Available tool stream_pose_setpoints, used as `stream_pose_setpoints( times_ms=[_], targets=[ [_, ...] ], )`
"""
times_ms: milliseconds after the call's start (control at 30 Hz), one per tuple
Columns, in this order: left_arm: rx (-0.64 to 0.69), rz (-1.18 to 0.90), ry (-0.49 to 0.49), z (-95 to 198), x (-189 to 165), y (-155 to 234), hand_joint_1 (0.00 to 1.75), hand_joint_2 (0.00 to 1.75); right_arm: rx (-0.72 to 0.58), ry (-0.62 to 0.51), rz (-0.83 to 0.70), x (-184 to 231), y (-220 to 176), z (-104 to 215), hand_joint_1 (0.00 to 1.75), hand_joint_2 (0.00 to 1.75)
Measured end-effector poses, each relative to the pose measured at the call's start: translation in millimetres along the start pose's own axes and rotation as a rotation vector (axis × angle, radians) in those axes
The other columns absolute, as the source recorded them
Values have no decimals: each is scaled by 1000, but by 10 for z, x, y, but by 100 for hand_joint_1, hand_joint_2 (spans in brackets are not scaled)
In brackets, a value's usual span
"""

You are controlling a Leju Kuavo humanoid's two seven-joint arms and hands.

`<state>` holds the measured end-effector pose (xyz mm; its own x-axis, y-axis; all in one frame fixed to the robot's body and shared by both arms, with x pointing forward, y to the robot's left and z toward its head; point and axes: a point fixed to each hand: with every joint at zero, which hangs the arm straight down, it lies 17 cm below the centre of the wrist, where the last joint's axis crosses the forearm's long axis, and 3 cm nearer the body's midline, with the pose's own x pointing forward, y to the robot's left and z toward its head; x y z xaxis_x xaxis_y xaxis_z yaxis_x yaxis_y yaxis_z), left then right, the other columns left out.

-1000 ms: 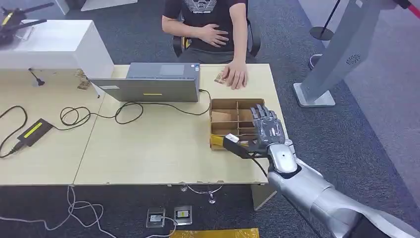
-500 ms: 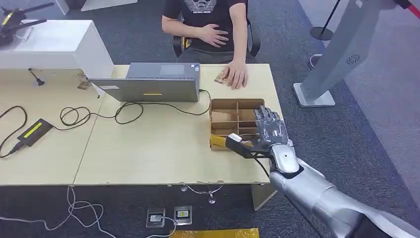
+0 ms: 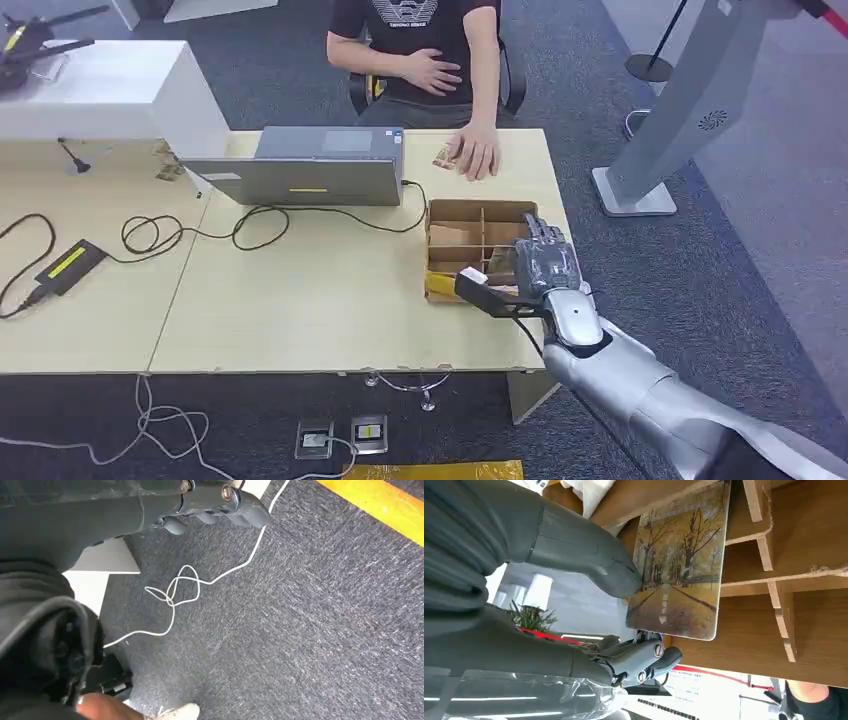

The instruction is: Pass the card to the sensor for recognition and then transmit it.

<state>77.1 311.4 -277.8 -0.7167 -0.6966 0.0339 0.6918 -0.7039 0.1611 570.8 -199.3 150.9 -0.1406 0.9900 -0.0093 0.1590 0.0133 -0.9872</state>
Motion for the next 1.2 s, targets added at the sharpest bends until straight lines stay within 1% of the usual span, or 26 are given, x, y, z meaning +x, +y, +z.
stream_pose_setpoints(
  times_ms=[400, 733, 833, 967, 1000, 1033, 1200],
  targets=[
    [8, 42, 25, -1, -38, 16, 0, 0, 18, -27, 1, 51, 58, 28, 175, 175],
    [32, 75, 42, -9, -41, 41, 0, 0, -4, -44, -25, 106, 24, 33, 175, 175],
    [42, 132, 70, -11, -59, 37, 0, 0, -15, -44, -30, 108, 6, 34, 175, 175],
    [51, 254, 130, -7, -119, 15, 0, 0, -32, -25, -31, 75, -18, 35, 175, 175],
    [52, 279, 141, -5, -130, 9, 0, 0, -36, -21, -28, 60, -26, 35, 24, 175],
    [53, 298, 148, -4, -136, 3, 0, 0, -42, -16, -23, 36, -37, 35, 0, 175],
    [59, 389, 185, 3, -179, -14, 0, 0, -63, -16, -8, 17, -90, 34, 0, 175]
  ],
)
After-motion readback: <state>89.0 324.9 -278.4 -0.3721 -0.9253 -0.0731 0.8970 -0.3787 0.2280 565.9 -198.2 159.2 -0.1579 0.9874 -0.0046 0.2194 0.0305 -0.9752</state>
